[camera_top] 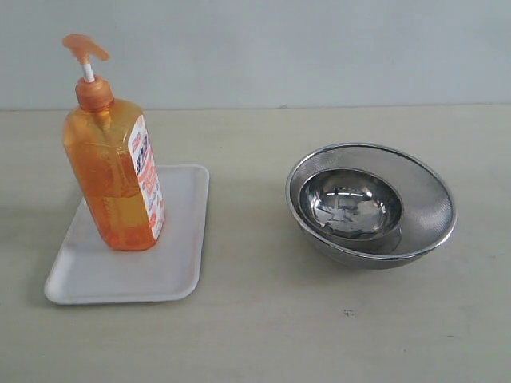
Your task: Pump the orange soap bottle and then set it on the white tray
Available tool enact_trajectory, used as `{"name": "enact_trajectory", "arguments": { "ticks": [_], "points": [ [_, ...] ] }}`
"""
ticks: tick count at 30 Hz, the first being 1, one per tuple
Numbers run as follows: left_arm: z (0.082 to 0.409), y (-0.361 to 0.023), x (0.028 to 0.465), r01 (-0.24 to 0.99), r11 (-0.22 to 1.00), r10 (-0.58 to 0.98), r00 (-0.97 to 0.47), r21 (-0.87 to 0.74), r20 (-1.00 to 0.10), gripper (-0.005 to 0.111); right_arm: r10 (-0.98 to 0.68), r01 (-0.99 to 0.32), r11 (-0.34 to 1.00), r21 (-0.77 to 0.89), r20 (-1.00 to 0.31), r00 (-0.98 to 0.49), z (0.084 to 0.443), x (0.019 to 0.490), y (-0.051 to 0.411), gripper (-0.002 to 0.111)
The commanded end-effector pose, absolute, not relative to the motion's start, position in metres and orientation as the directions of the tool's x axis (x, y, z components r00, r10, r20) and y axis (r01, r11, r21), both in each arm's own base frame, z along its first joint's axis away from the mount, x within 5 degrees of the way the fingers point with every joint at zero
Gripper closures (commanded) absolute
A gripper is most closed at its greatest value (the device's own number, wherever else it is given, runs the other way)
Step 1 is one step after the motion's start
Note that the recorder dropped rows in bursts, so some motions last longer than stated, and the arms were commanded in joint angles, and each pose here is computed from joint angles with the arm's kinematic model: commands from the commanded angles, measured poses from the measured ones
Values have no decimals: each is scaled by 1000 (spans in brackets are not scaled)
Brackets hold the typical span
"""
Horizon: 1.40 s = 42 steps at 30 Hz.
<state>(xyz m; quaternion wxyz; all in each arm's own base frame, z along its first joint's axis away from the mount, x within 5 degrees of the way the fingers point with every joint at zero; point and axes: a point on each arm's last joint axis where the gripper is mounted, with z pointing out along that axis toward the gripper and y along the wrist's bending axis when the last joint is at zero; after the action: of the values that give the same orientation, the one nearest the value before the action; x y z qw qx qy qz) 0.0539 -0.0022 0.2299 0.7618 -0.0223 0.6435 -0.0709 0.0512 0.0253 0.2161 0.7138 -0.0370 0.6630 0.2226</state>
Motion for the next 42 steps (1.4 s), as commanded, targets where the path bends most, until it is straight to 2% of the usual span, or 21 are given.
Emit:
{"name": "enact_trajectory", "arguments": {
  "ticks": [1, 10, 13, 19, 24, 31, 42],
  "points": [
    [223, 0, 55, 30, 997, -80, 166, -76, -983, 102, 267, -366, 899, 239, -963, 29, 217, 51, 25, 108],
    [219, 0, 55, 20, 998, -58, 151, -56, -987, 102, 271, -383, 892, 240, -962, 28, 217, 50, 27, 108],
    [215, -2, 56, 32, 999, -3, 106, 1, -994, 102, 273, -385, 891, 242, -962, 27, 217, 50, 27, 108],
    [211, -3, 56, 49, 999, -1, 68, 2, -998, 102, 273, -385, 891, 242, -962, 27, 217, 50, 27, 108],
    [202, -6, 56, 80, 997, 12, -34, 10, -999, 102, 273, -385, 891, 242, -962, 27, 217, 50, 27, 108],
    [186, -1, 54, 19, 999, -45, -211, -50, -976, 102, 273, -385, 891, 242, -962, 27, 217, 50, 27, 108],
    [186, -1, 54, 12, 996, -82, -216, -87, -973, 102, 273, -385, 891, 242, -962, 27, 217, 50, 27, 108]
  ]
}}
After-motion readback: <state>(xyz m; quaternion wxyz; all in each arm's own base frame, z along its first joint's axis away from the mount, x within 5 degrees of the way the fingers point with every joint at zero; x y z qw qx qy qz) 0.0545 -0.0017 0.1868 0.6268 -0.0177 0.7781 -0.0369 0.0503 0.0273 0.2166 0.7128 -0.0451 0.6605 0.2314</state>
